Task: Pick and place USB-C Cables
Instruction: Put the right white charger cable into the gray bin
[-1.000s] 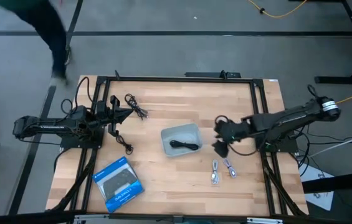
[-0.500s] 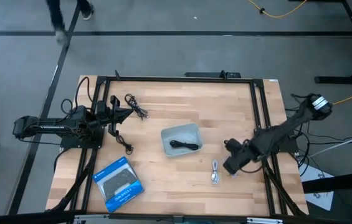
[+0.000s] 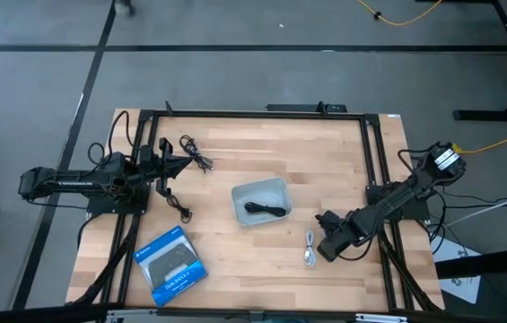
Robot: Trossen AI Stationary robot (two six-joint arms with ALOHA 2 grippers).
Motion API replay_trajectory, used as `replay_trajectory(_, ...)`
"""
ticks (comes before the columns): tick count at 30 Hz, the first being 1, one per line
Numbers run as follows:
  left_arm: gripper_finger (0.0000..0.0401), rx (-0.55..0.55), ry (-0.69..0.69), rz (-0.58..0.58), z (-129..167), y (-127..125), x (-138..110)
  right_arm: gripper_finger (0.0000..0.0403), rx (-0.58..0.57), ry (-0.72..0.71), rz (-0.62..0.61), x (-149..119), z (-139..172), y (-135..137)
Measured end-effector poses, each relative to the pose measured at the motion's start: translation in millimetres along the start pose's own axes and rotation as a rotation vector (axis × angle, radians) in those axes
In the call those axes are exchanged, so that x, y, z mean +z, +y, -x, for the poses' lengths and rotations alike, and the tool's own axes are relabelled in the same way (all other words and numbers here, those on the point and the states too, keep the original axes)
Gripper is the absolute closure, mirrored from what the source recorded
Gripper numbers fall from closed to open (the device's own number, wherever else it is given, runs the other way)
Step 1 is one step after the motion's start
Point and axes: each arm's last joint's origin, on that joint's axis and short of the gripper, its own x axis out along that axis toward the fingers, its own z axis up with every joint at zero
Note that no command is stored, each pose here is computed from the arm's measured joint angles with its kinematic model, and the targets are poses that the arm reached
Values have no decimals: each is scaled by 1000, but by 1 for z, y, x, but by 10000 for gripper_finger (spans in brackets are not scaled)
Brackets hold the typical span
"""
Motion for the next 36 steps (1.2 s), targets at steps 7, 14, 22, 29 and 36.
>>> replay_trajectory(7, 401, 0, 0, 0, 0, 0, 0, 359, -53, -38, 121, 1, 4, -2)
replay_trajectory(14, 401, 0, 0, -2, 0, 0, 0, 370, -254, -305, 237, 17, 43, 3)
replay_trajectory(22, 401, 0, 0, -3, 0, 0, 0, 370, -407, -873, 345, 48, 103, 28)
replay_trajectory(29, 401, 0, -1, -3, 0, 0, 0, 370, -272, -940, 641, 82, 121, 65)
replay_trajectory(36, 401, 0, -1, -3, 0, 0, 0, 370, 80, -845, 945, 121, 105, 69)
